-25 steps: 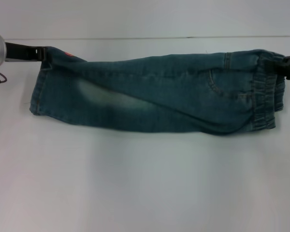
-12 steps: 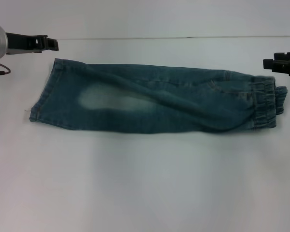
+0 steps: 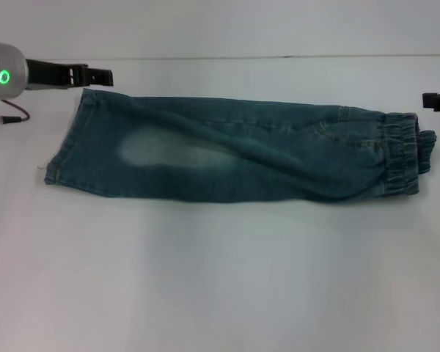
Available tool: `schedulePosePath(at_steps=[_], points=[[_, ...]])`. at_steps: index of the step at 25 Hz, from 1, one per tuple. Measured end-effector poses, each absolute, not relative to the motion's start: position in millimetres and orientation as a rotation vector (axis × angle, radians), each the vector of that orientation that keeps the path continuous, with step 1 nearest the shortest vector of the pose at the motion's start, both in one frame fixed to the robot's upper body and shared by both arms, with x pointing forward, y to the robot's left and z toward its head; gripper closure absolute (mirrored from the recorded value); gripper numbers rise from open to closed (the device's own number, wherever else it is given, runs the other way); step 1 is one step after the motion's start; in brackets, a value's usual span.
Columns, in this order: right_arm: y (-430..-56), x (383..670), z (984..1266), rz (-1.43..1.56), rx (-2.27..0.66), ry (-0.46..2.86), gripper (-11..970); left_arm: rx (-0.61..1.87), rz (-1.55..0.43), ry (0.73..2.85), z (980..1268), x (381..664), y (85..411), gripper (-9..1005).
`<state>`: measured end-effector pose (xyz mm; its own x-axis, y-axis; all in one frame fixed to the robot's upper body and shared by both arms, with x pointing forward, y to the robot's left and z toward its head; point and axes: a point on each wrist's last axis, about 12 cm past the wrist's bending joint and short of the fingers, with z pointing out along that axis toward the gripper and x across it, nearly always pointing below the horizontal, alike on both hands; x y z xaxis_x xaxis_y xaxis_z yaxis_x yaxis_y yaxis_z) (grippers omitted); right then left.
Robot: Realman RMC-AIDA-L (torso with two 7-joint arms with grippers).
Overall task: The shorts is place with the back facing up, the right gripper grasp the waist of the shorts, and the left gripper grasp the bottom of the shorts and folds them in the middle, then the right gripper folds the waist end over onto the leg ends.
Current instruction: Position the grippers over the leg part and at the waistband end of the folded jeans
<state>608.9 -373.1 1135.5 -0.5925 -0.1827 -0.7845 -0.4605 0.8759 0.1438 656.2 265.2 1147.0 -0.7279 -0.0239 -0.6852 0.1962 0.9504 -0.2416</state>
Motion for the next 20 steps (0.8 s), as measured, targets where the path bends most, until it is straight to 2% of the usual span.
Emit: schedulePosePath(at_steps=[4,7,13,20], points=[[-382,596,1144,0.451,-0.452,2.155,135,0.26,-0.479,2.359,1144,648,255,70],[-389,580,1145,0.496,-0.453,2.123,38,0.425,-0.66,2.281,1143,634,246,69],[-399,536,1125,0.56,-0.445,2.023,46,0.732,-0.97,2.054,1137,591,246,69],[-401,486,1094,0.461,-0.48,1.883,61,0.911,-1.14,1.934,1133,563,247,70]])
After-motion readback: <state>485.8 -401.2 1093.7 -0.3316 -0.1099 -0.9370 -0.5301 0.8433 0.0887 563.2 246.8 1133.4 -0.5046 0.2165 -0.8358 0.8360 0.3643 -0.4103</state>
